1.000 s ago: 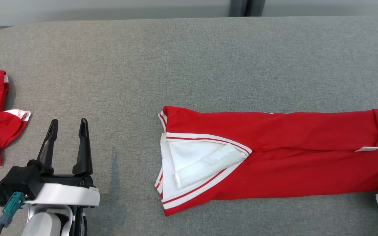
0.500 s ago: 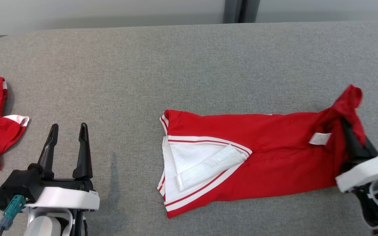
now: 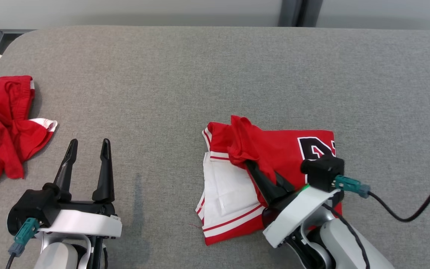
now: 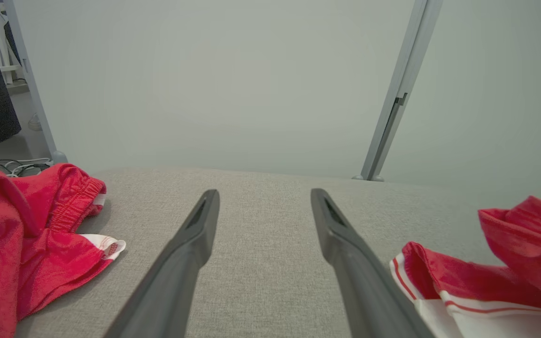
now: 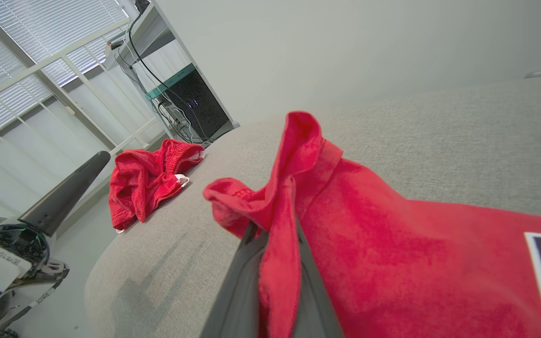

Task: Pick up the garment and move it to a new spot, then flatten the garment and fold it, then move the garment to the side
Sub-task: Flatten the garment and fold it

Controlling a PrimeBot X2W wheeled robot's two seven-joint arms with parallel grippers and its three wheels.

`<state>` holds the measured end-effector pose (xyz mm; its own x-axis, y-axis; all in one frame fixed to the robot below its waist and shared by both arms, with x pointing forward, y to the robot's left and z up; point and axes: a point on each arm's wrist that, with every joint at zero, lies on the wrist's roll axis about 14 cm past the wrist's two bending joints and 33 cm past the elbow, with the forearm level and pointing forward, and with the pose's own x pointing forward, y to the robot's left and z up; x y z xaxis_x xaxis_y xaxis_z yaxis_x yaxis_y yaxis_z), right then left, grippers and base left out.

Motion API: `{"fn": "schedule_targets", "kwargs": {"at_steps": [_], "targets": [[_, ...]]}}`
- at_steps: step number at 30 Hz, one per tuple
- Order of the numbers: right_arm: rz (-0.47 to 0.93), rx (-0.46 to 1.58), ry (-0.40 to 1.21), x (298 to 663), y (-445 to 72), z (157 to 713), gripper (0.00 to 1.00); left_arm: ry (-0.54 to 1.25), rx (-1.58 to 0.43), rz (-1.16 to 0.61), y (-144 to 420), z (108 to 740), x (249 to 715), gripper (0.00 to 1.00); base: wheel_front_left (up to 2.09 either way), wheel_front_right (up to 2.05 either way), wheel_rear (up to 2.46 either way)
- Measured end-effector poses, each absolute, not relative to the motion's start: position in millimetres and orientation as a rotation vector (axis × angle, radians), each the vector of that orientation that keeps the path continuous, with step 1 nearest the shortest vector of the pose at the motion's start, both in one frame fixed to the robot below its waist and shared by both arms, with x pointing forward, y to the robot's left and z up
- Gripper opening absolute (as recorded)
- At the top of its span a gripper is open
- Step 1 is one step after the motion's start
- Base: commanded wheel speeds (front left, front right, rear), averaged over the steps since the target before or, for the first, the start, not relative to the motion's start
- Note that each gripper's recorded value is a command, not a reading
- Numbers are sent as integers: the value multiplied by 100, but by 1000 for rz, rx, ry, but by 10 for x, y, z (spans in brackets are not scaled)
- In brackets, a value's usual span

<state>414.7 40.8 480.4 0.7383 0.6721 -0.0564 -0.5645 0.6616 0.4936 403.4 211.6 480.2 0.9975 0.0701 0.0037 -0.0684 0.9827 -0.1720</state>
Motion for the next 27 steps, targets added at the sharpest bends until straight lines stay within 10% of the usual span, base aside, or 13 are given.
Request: {"fn": "schedule_targets", "kwargs": {"at_steps": [9, 11, 12, 27], "targets": [[803, 470, 317, 4019, 817, 4491, 0, 2, -173, 104, 2220, 4760, 3980, 100, 0, 0, 0], [803, 473, 319, 4028, 834, 4454, 89, 4, -176, 103, 2215, 4751, 3981, 100, 0, 0, 0], [800, 478, 311, 4047, 834, 4461, 100, 4, -177, 104, 2215, 4748, 3982, 100, 0, 0, 0], [598, 418, -11, 4673, 82, 5117, 100, 0, -173, 56, 2064, 4739, 4108, 100, 0, 0, 0]]}}
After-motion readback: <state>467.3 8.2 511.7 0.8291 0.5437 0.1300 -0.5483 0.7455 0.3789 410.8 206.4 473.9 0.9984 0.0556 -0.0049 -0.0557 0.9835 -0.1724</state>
